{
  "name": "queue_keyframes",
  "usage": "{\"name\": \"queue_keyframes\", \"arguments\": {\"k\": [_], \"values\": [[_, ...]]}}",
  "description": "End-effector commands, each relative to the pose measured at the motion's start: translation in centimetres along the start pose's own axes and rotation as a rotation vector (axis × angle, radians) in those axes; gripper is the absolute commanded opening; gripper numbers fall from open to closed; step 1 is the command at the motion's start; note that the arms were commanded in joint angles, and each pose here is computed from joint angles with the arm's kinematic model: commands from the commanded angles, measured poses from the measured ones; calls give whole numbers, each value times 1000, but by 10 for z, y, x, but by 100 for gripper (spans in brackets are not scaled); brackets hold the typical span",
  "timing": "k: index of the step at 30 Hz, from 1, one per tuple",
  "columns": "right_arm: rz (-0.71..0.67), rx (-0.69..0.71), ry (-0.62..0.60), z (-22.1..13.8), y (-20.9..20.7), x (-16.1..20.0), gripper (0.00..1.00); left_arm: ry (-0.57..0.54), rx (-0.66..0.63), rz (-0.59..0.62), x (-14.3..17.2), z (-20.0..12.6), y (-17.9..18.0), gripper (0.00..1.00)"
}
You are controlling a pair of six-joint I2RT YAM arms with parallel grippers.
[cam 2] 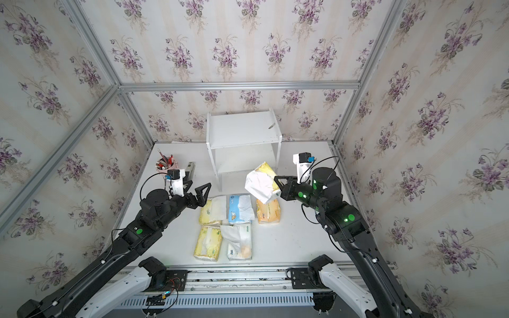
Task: Remove the tissue boxes from the shelf
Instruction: Place the box of tissues at the center of the board.
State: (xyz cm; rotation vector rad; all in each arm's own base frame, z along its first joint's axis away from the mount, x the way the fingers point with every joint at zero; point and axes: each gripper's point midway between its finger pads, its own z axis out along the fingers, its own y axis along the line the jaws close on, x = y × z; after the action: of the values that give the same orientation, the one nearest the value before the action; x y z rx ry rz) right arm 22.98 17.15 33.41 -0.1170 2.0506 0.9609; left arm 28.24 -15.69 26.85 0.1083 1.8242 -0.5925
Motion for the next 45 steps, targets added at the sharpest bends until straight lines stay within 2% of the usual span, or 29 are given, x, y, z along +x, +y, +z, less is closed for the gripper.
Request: {"name": "queue_keyframes", "arguments": {"k": [1,8,16,22,38,45], "values": [[101,23,36,-5,-10,19,0,-31,31,28,-11,3,-8,99],[283,96,118,-5,-40,68,0,-30,27,33,-15,11,-9,99],[506,198,265,0,-80,140,0,-47,-21,28,-15,16,0,99],[570,288,369,-10,-96,176,0,-36,-33,30,-12,20,2,99],[643,327,283,15,-138,206,0,-27,-65,27,-8,20,9,99],[670,371,168,17,-156,203,0,-32,-73,28,-10,19,10,99]]}}
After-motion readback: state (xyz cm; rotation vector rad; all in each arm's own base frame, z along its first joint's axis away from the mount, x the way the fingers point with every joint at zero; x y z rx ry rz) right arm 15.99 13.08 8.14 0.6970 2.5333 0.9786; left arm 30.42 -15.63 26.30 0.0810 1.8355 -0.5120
